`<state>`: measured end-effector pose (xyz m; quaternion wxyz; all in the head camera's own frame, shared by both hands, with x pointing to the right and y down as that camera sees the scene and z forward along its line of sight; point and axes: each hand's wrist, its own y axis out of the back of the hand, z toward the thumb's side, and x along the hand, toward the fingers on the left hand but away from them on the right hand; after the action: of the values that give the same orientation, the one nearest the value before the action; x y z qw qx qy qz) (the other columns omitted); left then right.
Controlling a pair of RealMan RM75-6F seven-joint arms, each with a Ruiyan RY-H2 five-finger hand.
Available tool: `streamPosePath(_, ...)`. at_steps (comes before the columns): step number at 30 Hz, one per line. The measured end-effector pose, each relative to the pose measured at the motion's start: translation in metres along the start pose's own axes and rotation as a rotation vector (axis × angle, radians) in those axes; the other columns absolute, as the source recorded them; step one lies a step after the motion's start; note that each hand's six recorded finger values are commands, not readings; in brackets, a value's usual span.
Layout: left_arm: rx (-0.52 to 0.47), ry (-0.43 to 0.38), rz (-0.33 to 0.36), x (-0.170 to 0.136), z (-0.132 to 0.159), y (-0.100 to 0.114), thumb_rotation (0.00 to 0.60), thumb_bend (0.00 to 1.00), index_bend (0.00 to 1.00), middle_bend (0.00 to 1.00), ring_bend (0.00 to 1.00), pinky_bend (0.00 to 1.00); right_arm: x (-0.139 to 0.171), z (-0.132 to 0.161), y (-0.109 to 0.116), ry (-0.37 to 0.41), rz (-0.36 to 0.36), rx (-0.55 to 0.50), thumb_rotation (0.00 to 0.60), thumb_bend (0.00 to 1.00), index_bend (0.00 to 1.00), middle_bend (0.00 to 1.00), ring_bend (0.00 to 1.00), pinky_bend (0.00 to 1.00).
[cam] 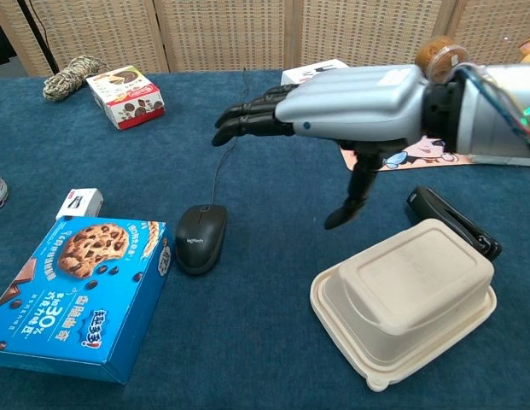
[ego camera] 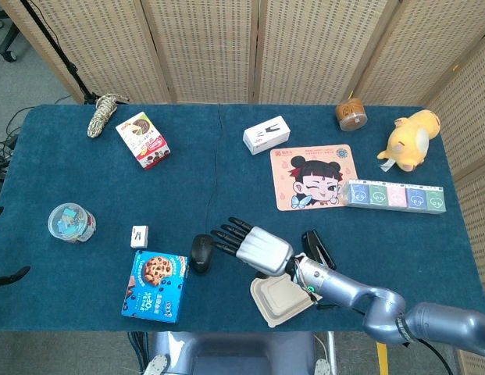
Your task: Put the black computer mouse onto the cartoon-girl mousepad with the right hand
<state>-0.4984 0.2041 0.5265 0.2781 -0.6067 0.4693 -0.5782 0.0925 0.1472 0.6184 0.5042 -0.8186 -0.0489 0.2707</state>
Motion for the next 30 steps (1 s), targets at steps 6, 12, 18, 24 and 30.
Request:
streamPosePath(6, 0.006, 0.006, -0.010, 0.001, -0.001, -0.001, 0.600, 0.06, 0.00, 0.00, 0.00, 0.00, -0.034, 0.006, -0.009, 0.051, 0.009, 0.021, 0.600, 0.00, 0.01, 0.00, 0.00, 0.00)
streamPosePath(12, 0.015, 0.009, -0.022, 0.003, 0.000, -0.004, 0.600, 0.06, 0.00, 0.00, 0.00, 0.00, -0.053, 0.006, -0.019, 0.065, 0.032, 0.049, 0.600, 0.00, 0.04, 0.00, 0.00, 0.00)
streamPosePath(18, 0.022, 0.010, -0.027, 0.004, 0.001, -0.006, 0.600, 0.06, 0.00, 0.00, 0.00, 0.00, -0.069, 0.002, -0.034, 0.062, 0.076, 0.092, 0.600, 0.00, 0.07, 0.00, 0.00, 0.00)
streamPosePath(24, 0.031, 0.020, -0.035, 0.007, 0.001, -0.009, 0.600, 0.06, 0.00, 0.00, 0.00, 0.00, -0.085, 0.007, -0.042, 0.078, 0.115, 0.167, 0.600, 0.00, 0.09, 0.00, 0.00, 0.00)
streamPosePath(30, 0.035, 0.022, -0.044, 0.009, 0.002, -0.011, 0.600, 0.06, 0.00, 0.00, 0.00, 0.00, -0.099, 0.012, -0.045, 0.076, 0.140, 0.200, 0.600, 0.00, 0.10, 0.00, 0.00, 0.00)
